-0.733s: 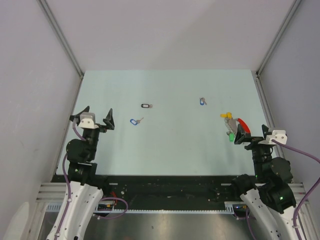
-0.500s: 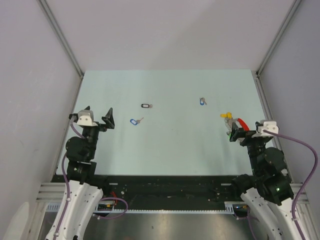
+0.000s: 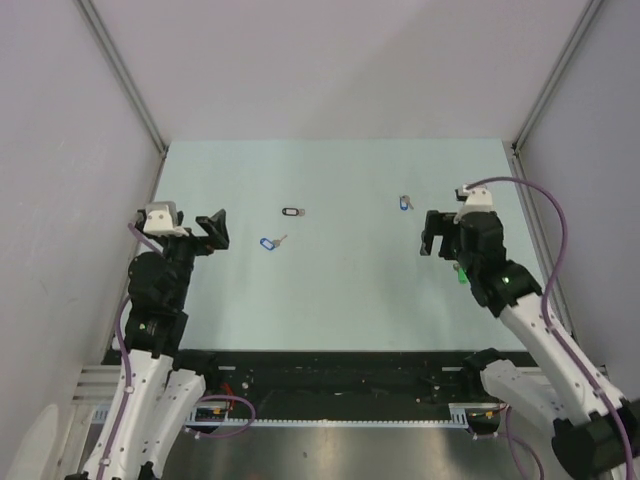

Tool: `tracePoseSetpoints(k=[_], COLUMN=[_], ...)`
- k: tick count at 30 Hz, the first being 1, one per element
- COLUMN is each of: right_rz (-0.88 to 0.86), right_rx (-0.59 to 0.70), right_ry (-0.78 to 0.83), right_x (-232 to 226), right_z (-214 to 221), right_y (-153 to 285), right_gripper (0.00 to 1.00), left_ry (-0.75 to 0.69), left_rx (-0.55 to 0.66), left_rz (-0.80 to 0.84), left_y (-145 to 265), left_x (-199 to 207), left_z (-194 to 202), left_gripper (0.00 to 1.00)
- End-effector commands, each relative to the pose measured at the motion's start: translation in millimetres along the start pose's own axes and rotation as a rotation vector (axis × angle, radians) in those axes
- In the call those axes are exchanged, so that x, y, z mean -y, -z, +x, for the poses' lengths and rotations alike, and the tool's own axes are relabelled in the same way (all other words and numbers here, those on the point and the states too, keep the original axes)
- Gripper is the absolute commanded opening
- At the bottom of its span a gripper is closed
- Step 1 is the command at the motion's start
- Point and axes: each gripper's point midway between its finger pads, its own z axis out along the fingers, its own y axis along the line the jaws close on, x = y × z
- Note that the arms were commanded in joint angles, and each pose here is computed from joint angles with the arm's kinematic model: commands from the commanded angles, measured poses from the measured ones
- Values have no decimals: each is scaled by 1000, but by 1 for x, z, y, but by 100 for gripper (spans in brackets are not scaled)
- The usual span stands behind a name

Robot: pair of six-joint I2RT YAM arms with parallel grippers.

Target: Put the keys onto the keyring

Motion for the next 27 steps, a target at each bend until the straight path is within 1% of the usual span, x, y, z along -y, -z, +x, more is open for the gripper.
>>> tracePoseSetpoints(k=[1,2,6,8,13,15,16,17,18,27], right_rz=[49,78,243,309,432,452,437,464,465,403], right_rx=[-141,-212,-334,-366,-359,-376,-385,-394,-417,-563], right_ry=[-134,-136,-268,-283,-343,-367,-384,-414,-423,-449], right_x=[1,5,48,64,102,112,109,123,125,110], right_z=[16,34,68,82,97,106,109,113,121,162], right_y=[-30,-44,-70,-80,-96,-102,-105,-104,-107,-104], right_gripper=[100,100,100,98,91,90,89,89,89,88], left_ry=[68,69,49,42,38,35,34,33,32,16], left_rx=[-74,-72,-40,-36,-23,-23,-24,-24,-18,-14], left_rz=[5,10,-32,-41,-5,9,9,9,12,-6], left_y=[0,1,10,14,18,19,19,19,20,22], left_x=[4,5,-3,-4,5,8,8,8,9,5], left_z=[6,5,-3,-4,-7,-7,-7,-6,-8,-9], left_gripper=[100,100,100,100,100,100,100,100,100,100])
